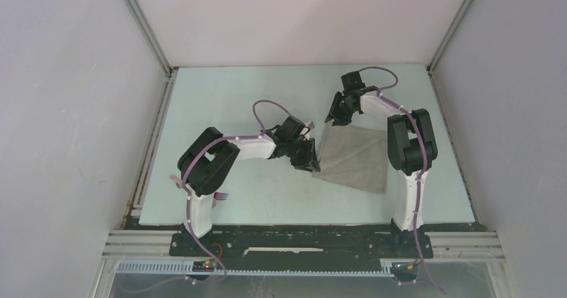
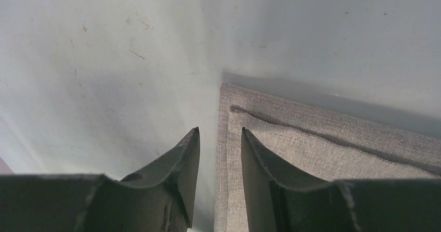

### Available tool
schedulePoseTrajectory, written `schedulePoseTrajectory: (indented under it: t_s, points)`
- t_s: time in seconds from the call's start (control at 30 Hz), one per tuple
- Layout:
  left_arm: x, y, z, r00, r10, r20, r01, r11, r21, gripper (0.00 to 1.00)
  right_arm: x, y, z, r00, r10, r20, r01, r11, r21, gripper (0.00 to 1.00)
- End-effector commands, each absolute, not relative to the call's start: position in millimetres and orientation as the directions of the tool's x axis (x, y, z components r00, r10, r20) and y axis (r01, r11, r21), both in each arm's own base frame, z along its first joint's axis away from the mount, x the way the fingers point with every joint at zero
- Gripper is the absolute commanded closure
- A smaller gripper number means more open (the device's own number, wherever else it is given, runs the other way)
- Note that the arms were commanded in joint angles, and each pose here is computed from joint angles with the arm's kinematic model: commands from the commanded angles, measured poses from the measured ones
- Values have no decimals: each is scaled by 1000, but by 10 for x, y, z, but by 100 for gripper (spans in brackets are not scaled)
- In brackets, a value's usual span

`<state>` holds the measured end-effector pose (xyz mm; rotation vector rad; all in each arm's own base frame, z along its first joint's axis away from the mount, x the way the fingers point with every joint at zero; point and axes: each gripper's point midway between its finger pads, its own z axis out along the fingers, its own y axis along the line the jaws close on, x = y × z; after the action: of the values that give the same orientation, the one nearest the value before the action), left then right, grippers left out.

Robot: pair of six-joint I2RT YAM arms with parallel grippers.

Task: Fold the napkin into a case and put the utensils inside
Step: Smooth out the upper triangle-folded napkin at the center of the board.

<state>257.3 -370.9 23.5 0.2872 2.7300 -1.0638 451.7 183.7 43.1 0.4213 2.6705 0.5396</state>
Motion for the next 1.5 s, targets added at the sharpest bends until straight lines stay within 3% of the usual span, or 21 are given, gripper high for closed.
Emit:
schedulePoseTrajectory:
  t_s: [0.0, 0.6, 0.87, 1.13, 1.27, 1.47]
  points:
    - [2542, -3685, 106, -964, 116, -238, 243, 744, -623, 64, 4645, 1915, 392, -870, 377, -319, 206, 864, 460, 58]
    - [2525, -3644, 84, -965, 119, -234, 242, 748, -618, 69, 4866, 1993, 165, -859, 418, -294, 231, 831, 505, 59]
    - [2567, -3623, 390, -949, 128, -288, 285, 738, -612, 50, 4869, 2074, 352, -874, 381, -301, 172, 822, 543, 57]
    - [2605, -3540, 756, -931, 122, -344, 314, 748, -584, 46, 4807, 1975, 1088, -857, 334, -392, 70, 830, 553, 47]
    - [2621, -3588, 955, -924, 98, -369, 321, 725, -610, 53, 4640, 1792, 1283, -856, 332, -396, 57, 823, 565, 41]
    - [2650, -3989, 1083, -942, 86, -323, 310, 588, -747, 78, 4411, 1459, 1129, -880, 360, -310, 42, 709, 704, 30]
